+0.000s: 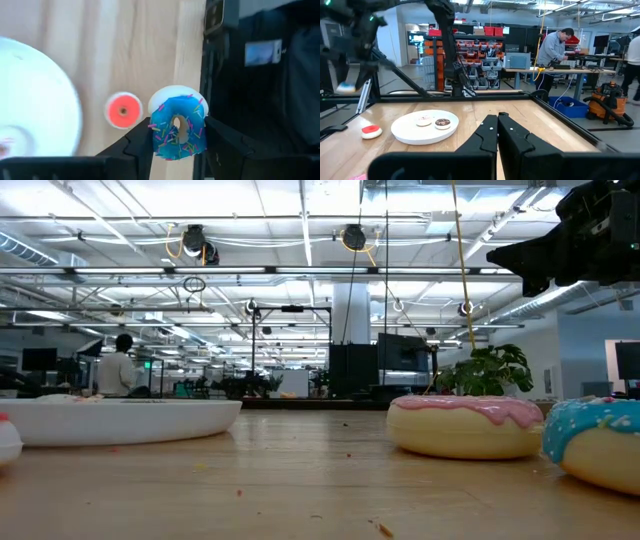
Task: Pick & Place donuts
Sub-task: Put the small blue donut on the white plate
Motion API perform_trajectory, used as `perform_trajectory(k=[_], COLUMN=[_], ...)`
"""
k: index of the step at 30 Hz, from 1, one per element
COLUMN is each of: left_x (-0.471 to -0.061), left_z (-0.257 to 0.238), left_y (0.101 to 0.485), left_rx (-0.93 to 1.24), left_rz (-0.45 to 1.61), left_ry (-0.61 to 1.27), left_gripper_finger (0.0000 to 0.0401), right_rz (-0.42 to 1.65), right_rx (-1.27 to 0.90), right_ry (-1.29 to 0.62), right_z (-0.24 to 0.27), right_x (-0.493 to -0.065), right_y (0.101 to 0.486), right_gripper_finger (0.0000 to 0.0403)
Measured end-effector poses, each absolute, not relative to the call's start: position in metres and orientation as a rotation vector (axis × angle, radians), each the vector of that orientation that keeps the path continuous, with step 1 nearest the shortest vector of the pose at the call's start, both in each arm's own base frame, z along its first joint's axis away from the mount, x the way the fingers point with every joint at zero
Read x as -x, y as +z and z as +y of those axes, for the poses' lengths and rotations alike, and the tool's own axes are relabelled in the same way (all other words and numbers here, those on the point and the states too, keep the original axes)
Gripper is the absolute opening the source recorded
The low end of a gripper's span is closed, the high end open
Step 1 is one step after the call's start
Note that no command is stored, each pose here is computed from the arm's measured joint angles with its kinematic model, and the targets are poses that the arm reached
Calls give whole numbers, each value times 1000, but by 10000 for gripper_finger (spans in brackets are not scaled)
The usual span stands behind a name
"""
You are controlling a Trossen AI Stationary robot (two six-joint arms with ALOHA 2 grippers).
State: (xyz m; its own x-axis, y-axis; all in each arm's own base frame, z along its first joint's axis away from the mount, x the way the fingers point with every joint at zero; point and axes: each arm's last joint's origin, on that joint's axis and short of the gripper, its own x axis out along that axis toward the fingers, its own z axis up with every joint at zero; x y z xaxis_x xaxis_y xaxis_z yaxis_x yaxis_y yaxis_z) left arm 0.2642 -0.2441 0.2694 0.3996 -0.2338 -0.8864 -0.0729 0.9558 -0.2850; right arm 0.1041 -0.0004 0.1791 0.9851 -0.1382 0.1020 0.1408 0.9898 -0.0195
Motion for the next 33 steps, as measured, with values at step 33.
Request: perform_trajectory(k=[33], left_x=[-268], left_z=[-154], left_y=[321], left_rx=[209], left_rz=[1075], left_ry=[0], left_gripper_finger=[159], right_rz=[-100], right_rx=[0], right_ry=[-135], right_z=[0], right_x=[-104], right_y=[179], right_gripper_finger=[0])
